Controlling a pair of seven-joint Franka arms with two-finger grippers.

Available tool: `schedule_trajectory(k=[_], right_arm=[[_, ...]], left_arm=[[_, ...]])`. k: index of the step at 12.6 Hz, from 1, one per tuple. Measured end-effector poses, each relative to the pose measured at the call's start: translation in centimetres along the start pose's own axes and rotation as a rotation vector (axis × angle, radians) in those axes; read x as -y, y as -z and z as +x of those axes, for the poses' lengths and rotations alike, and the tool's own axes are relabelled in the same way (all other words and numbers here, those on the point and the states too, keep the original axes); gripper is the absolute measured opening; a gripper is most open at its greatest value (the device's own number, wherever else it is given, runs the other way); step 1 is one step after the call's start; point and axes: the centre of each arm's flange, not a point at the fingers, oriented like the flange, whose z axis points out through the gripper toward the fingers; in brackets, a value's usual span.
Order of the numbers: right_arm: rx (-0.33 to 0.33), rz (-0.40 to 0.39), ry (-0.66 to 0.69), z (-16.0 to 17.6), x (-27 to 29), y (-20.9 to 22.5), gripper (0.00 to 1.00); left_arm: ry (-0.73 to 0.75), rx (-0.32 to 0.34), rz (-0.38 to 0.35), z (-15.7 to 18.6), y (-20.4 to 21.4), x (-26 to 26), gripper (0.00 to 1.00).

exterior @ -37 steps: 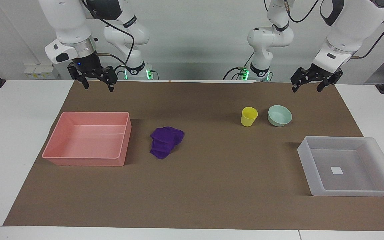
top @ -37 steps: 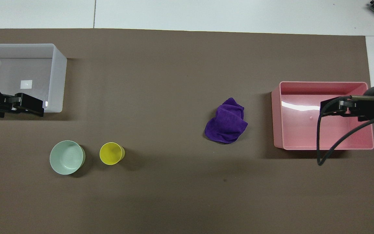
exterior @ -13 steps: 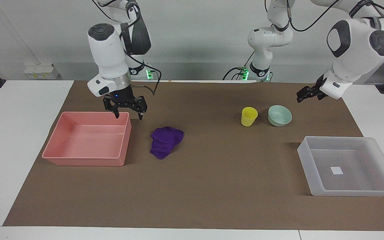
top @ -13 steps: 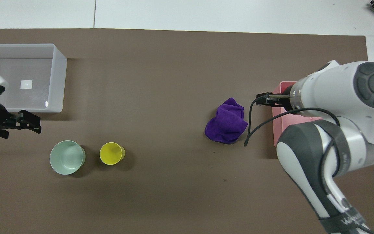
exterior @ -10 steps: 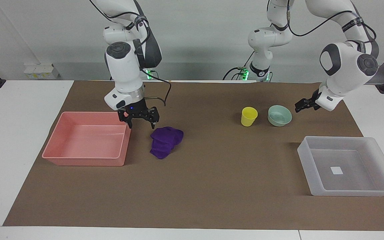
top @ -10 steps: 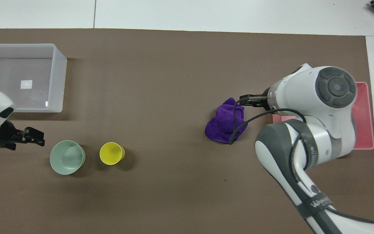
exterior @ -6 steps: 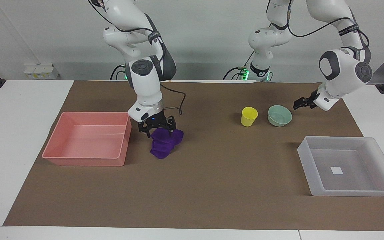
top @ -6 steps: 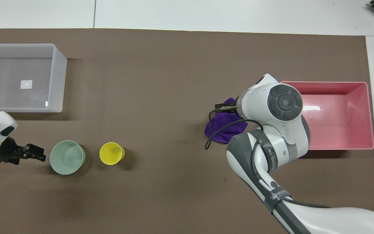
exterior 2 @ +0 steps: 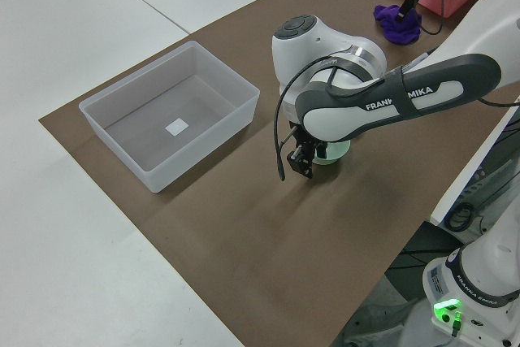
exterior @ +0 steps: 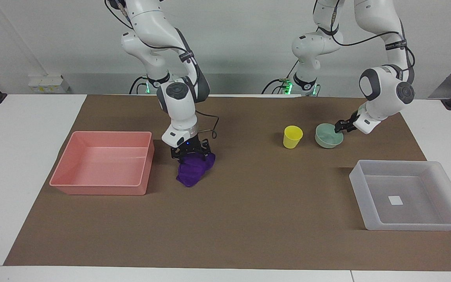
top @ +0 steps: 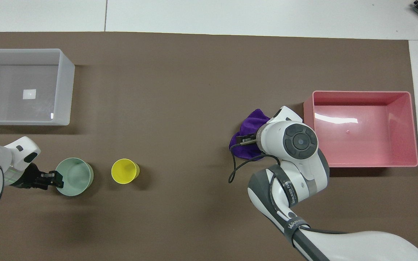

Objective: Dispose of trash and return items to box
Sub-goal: 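Grasp the purple cloth with the right gripper while the left gripper lifts the bowl, then place the bowl in the clear box while the right gripper carries the cloth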

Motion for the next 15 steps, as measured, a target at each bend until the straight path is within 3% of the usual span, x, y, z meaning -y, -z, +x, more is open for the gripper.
schedule_trajectory(k=[3,4,8,10,13,15], right_arm=[[-0.02,0.004,0.03,-1.4,-0.2,-1.3,1.0],[-0.025,-0.008,0.057,-1.4,-0.1,-1.3,0.9],[-0.048,-0.027,0.104,-1.3,0.1,-0.9,0.41],[-0.054,-0.026,0.102,-1.2,0.1,-0.6,0.18],[-0.061,-0.026,0.081,-0.8,0.1,0.0,0.17],[-0.042,-0.045,0.067,0.1,0.0,1.9,0.17]], left_arm=[[-0.01,0.0,0.002,0.1,0.2,-0.5,0.1],[-0.011,0.008,-0.004,0.2,0.9,-0.7,0.03],[-0.017,0.057,-0.021,1.2,10.0,-0.8,0.03],[-0.019,0.032,-0.024,2.2,16.1,-0.6,0.03],[0.022,-0.09,-0.027,5.6,22.8,2.6,0.03],[0.06,-0.162,-0.031,10.0,23.0,6.2,0.03]])
